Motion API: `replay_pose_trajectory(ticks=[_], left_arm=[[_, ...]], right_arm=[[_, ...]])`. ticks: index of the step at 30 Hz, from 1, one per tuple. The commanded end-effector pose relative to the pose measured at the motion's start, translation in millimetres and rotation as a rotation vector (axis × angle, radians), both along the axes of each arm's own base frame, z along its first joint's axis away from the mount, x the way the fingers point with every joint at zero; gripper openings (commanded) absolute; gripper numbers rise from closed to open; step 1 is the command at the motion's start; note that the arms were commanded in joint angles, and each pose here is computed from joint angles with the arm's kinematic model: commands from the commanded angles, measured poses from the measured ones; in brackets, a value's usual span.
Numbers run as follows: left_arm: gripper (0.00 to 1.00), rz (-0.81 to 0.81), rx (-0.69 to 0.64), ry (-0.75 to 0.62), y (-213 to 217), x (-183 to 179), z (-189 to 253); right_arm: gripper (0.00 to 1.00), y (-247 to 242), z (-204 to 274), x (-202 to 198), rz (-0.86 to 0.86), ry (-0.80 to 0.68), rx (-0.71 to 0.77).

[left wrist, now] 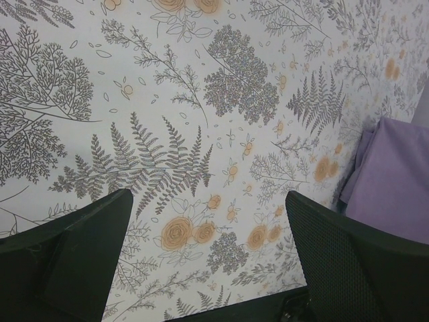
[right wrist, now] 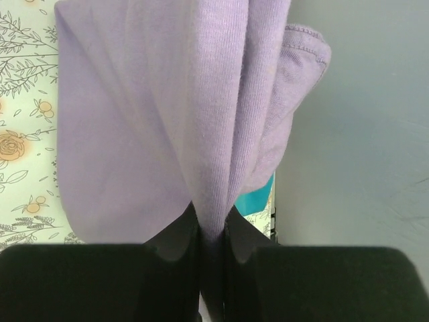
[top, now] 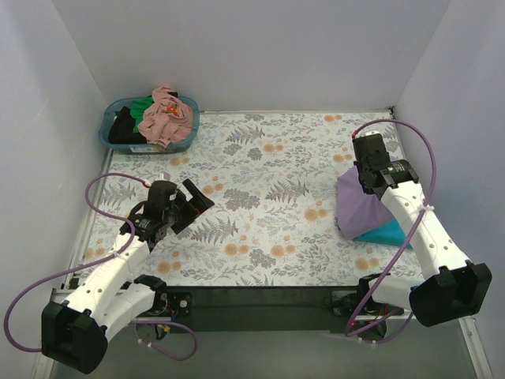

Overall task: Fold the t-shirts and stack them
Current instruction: Neatly place the folded tshirt to the corner

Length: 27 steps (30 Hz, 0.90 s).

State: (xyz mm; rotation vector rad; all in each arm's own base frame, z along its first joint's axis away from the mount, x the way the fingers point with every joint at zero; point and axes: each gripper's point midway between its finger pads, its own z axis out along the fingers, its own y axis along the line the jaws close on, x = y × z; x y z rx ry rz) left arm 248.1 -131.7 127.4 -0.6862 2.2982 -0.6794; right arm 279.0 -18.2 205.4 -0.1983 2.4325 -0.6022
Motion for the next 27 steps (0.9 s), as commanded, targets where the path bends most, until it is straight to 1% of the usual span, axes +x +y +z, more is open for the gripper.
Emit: replay_pose_trajectory(ticks=[1,6,9,11,13,15,17,18,20,21,23,24,25,26,27], left_arm=[[0.98,0.004,0.005,-0.045,1,6,14],[0.98,0.006,0.005,-0.04,1,6,13],[0.98,0.009,0.005,-0.039,1,7,12],[0.98,0.006,0.007,-0.036,0,7,12],[0.98,0.006,0.009,-0.03,0,7,11],[0.98,0.005,0.008,-0.03,0,8,11],[0.98,0.005,0.009,-0.026,0,7,9],[0.98,0.005,0.009,-0.027,0,7,10],[0.98,0.006,0.011,-0.026,1,6,8],[0.98,0.007,0.012,-0.025,1,6,8],[0.98,0.009,0.011,-0.021,1,6,7],[0.98,0.007,0.011,-0.018,1,5,6],[0.98,0.009,0.012,-0.018,1,5,6],[0.98,0.008,0.014,-0.011,1,5,4],[0.98,0.009,0.013,-0.012,1,5,4]], right_arm=[[0.01,-6,27,4,-0.001,-0.067,0.008],[0.01,-20,29,4,-0.042,-0.066,0.003],[0.01,-27,19,3,-0.063,-0.036,0.008],[0.01,-41,11,-1,-0.114,-0.008,-0.034],[0.01,-59,6,-4,-0.192,0.026,-0.123],[0.01,-70,-10,-5,-0.238,0.086,-0.144],[0.01,-78,-24,-6,-0.275,0.129,-0.131],[0.01,-80,-38,-6,-0.291,0.174,-0.134],[0.01,-91,-47,-8,-0.34,0.199,-0.182],[0.01,-95,-59,-10,-0.355,0.238,-0.2],[0.01,-100,-68,-8,-0.392,0.241,-0.212],[0.01,-109,-77,-11,-0.423,0.273,-0.216],[0.17,-114,-79,-13,-0.496,0.245,-0.227],[0.31,-122,-82,-17,-0.537,0.251,-0.234],[0.55,-125,-90,-19,-0.561,0.268,-0.236]])
